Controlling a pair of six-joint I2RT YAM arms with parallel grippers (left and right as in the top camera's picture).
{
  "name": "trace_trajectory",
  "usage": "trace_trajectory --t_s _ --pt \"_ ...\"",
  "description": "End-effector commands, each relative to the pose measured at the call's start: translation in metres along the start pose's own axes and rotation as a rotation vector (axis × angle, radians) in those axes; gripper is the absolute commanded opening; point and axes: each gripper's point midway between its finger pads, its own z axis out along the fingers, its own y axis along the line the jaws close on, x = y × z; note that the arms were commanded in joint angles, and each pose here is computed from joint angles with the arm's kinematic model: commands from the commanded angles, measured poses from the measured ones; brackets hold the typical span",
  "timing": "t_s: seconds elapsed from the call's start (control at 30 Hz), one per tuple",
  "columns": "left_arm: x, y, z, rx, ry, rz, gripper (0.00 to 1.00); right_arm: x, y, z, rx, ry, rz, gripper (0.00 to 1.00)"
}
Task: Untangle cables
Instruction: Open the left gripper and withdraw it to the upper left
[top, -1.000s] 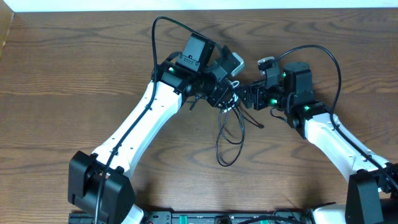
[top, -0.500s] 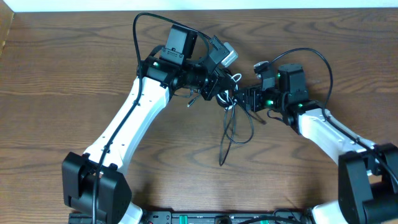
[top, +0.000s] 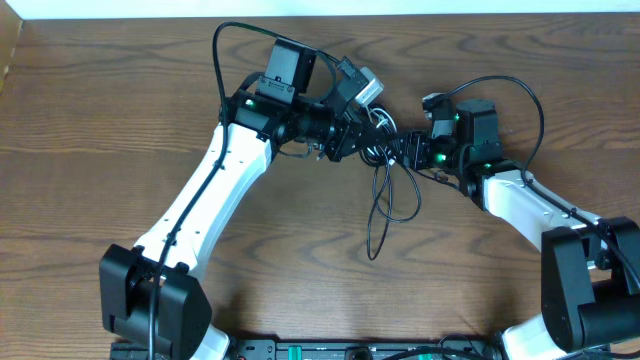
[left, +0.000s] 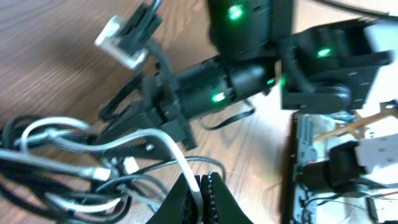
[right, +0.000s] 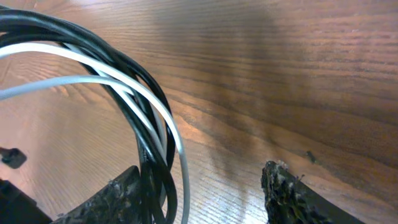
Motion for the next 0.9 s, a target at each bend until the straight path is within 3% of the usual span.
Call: trace_trajectory --t_s 0.0,0.3,0.87 --pt "-0.020 -0.037 -0.019 0.177 -0.092 0.037 0.07 -0.002 -0.011 0.003 0.044 -0.004 0.022 0.61" --pt "-0.054 -0.038 -0.054 0.301 -0.223 -0.024 0.07 0.000 -0.036 0.006 0.161 -0.015 0.034 0.63" --pt "-0.059 -0.002 -0.090 0.224 -0.288 -0.140 0.07 -0.003 -0.099 -0.018 0.471 -0.041 0.014 0.56"
